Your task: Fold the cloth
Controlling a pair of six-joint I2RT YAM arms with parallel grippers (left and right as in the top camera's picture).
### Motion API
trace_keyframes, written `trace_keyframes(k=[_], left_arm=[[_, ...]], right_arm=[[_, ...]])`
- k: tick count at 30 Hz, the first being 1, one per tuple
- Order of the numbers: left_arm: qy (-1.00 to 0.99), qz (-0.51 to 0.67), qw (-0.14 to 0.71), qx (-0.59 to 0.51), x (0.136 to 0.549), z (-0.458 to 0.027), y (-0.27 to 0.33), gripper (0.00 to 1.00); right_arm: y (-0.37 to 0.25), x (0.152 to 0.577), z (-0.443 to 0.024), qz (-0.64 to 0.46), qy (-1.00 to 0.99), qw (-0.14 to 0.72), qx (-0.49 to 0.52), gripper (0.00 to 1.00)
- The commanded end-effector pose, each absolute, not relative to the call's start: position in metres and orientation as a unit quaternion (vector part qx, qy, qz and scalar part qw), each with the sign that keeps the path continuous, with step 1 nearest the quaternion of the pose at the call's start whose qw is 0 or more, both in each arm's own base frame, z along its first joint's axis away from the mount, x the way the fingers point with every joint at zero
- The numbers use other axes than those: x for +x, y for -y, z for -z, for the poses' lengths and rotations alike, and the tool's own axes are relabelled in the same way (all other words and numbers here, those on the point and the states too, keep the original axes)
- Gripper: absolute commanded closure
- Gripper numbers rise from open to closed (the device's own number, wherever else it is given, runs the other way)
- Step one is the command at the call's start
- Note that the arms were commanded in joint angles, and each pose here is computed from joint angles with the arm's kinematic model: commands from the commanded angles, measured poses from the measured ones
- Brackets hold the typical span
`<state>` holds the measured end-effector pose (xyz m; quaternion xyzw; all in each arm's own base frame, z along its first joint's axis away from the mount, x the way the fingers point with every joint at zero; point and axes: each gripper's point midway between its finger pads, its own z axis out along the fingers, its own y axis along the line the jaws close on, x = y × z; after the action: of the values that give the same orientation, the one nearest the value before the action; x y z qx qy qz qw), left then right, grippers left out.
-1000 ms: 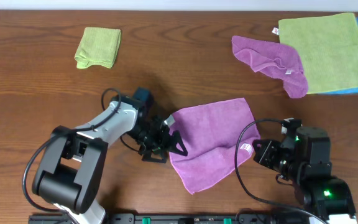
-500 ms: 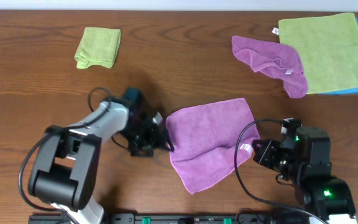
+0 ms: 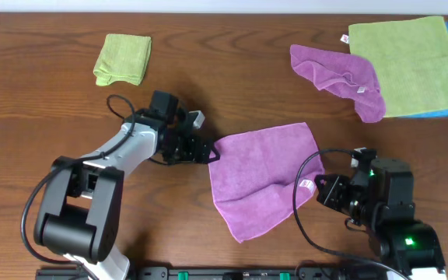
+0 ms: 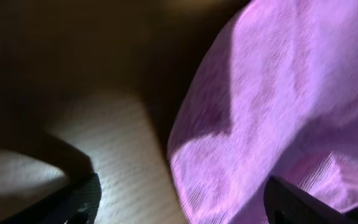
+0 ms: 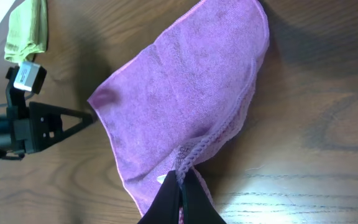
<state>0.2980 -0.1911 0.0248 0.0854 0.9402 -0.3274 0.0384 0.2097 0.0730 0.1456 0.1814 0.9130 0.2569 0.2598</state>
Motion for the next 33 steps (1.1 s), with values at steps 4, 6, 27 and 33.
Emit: trace_keyframes(k=[4, 6, 27, 33], left_arm=[[-0.94, 0.326, 0.052, 0.085, 0.306, -0.027, 0.198, 0.2], [-0.941, 0.324, 0.05, 0.085, 0.306, -0.024, 0.2, 0.21], [-0.944, 0.308, 0.067, 0.093, 0.314, -0.013, 0.208, 0.48], [-0.943, 0.308, 0.072, 0.101, 0.313, -0.012, 0.218, 0.5]], right_arm=[[-0.074, 0.212, -0.156, -0.265, -0.908, 0.271, 0.177, 0.99], [-0.074, 0.212, -0.156, -0.265, -0.908, 0.271, 0.178, 0.98], [-0.077, 0.207, -0.153, -0.27, -0.911, 0.256, 0.177, 0.98], [-0.078, 0.207, -0.154, -0.272, -0.911, 0.255, 0.177, 0.98]])
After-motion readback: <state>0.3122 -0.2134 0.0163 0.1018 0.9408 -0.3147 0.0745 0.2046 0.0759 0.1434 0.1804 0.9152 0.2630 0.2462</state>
